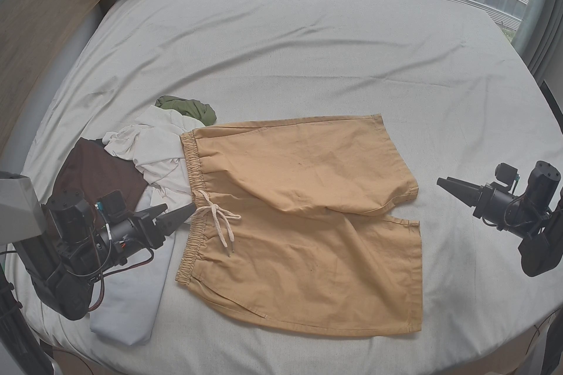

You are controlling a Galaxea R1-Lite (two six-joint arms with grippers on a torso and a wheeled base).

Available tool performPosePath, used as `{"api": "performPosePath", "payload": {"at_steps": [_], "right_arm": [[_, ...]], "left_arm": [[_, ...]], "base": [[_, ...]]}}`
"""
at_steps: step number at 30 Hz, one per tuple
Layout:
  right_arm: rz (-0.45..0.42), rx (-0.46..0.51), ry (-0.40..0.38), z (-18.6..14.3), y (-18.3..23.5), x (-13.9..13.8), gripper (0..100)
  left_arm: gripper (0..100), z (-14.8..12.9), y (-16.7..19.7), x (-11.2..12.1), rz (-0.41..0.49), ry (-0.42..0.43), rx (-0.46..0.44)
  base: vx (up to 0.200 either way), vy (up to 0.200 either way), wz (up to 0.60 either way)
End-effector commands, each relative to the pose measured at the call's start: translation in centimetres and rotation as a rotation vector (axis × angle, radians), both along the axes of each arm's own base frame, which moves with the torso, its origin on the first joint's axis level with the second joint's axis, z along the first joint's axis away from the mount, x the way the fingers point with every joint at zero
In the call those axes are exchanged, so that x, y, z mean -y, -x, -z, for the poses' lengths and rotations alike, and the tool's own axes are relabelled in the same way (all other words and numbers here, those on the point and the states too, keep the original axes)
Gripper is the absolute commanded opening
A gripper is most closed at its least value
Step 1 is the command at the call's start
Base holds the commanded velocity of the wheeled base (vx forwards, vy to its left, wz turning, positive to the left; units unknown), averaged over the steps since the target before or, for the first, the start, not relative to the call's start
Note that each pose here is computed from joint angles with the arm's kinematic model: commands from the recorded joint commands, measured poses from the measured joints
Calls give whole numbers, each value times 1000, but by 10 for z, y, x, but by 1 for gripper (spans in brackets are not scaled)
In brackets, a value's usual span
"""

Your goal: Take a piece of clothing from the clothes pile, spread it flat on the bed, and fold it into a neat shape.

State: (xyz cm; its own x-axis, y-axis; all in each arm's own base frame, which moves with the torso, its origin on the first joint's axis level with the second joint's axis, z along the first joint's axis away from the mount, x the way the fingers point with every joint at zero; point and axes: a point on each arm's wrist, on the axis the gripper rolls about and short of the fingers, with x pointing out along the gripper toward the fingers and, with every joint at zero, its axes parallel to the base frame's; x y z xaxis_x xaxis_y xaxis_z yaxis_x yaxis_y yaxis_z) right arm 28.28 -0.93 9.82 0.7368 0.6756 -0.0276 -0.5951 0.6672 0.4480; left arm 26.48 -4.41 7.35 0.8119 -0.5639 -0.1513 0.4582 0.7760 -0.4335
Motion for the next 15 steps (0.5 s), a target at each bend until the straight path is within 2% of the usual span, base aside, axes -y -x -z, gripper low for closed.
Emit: {"api": "performPosePath", "payload": {"at_steps": [1,8,15], "right_arm": [[2,-34,-2,8,0,1,100],[5,-34,-2,9,-1,1,100],[-1,-31,-2,8,0,0,100]], "left_arm": [[100,6,11,0,9,-20,-37],[100,25,14,0,35,-88,-83],[100,30,19,0,64,-85,-115]], "base": [[0,0,0],[0,0,0],[0,0,0]]}}
